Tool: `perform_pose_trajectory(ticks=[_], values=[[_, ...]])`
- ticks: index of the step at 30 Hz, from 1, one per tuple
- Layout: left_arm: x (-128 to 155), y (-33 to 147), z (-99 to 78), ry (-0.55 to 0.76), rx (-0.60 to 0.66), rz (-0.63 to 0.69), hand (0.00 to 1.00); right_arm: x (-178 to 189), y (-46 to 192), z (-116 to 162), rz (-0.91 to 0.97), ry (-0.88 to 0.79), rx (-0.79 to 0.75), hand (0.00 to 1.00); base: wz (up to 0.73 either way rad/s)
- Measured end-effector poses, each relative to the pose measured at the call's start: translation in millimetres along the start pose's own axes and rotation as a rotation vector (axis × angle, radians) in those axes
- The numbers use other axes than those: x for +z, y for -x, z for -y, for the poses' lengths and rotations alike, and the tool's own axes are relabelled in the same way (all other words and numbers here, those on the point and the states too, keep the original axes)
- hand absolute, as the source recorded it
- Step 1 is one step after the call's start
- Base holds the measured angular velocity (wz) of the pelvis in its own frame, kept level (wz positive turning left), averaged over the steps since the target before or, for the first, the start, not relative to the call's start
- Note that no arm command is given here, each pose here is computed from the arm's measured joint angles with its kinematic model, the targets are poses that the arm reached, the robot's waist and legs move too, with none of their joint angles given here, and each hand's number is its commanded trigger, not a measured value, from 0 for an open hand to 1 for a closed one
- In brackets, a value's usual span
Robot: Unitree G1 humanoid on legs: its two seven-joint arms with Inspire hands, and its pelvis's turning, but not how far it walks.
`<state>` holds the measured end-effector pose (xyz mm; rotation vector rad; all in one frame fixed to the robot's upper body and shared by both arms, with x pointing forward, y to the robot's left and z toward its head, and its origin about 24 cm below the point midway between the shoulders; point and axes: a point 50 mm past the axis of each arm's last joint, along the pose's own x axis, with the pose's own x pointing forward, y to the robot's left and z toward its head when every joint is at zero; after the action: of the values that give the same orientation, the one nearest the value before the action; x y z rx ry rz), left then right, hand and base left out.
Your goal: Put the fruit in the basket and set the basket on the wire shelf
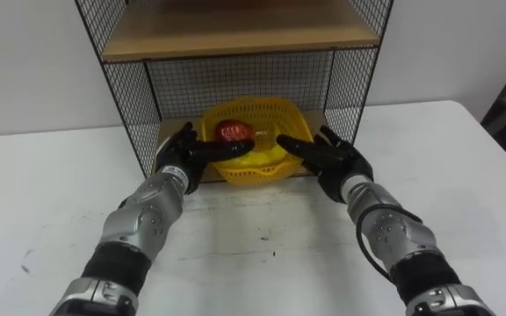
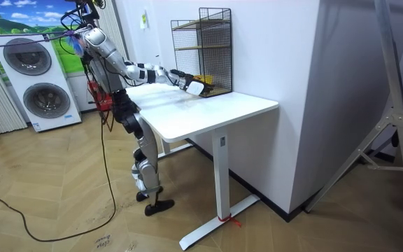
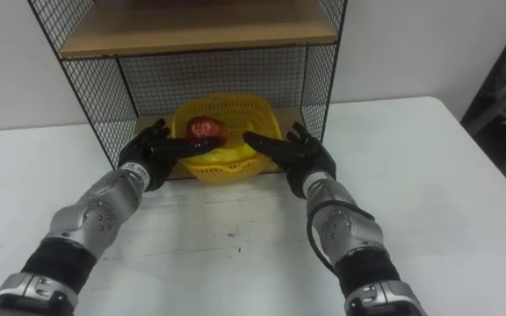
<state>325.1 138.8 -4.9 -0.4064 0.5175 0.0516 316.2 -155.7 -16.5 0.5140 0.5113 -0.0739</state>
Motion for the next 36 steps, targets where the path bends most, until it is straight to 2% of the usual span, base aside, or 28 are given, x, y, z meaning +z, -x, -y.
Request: perform_pose_trajectory(ticks=[14, 20, 29, 36], values=[[9.2, 1.1, -8.8, 0.026, 0.013, 0.012, 0.0, 3.8, 0.4, 2.0, -0.007, -0.004, 0.029, 0.0, 0.0], [19.7, 2.5, -24.6, 0.069, 0.061, 0.045, 0.0, 5.1, 0.1, 2.0, -0.007, 0.004, 0.026, 0.0, -0.03], [33.9, 5.5, -21.5, 0.079, 0.046, 0.102, 0.0, 7.2, 0.5, 0.2, -0.007, 0.04, 0.037, 0.0, 0.0], [41.4, 7.3, -19.1, 0.092, 0.005, 0.136, 0.0, 22.1, 3.1, -8.0, 0.053, 0.074, 0.073, 0.0, 0.0]])
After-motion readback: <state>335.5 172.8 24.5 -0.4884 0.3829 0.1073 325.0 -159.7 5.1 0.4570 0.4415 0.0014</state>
